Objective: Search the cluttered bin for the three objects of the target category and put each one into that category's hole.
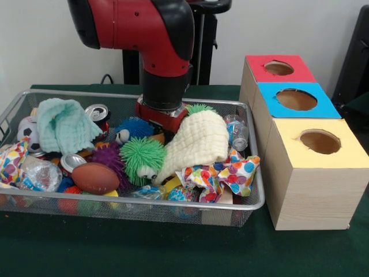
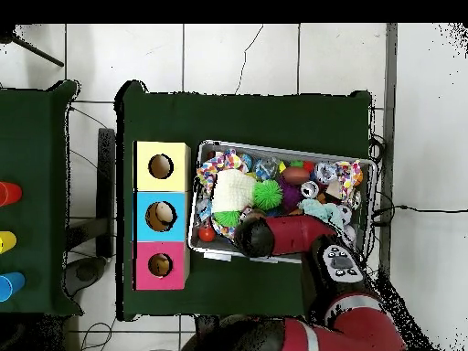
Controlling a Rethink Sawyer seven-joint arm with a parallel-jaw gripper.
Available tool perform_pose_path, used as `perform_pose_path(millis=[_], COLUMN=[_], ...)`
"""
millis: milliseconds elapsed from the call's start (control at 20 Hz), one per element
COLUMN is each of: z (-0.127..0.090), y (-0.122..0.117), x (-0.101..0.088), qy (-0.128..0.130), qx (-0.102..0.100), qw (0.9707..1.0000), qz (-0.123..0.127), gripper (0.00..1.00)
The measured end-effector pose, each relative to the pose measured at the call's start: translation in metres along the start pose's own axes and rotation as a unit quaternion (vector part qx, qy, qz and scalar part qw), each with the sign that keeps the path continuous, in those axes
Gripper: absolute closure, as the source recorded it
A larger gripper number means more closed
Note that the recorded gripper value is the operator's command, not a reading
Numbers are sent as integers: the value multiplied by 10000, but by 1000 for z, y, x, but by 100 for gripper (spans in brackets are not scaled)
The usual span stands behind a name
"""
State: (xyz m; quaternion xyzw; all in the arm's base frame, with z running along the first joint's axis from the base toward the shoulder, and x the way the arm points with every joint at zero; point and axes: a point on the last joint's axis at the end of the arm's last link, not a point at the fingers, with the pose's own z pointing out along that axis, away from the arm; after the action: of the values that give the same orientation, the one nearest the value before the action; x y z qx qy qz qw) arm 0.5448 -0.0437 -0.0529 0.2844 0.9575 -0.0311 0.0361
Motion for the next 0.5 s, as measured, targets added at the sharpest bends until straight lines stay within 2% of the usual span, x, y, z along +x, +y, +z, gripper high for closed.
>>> perform_pose_path(millis=[300, 350, 500], z=[-12, -26, -50], y=[1, 3, 5], x=[0, -5, -14], qy=[-203, -300, -421], qx=[157, 189, 256], qw=[9996, 9992, 9987], qz=[-148, -165, -154], gripper=[100, 100, 100])
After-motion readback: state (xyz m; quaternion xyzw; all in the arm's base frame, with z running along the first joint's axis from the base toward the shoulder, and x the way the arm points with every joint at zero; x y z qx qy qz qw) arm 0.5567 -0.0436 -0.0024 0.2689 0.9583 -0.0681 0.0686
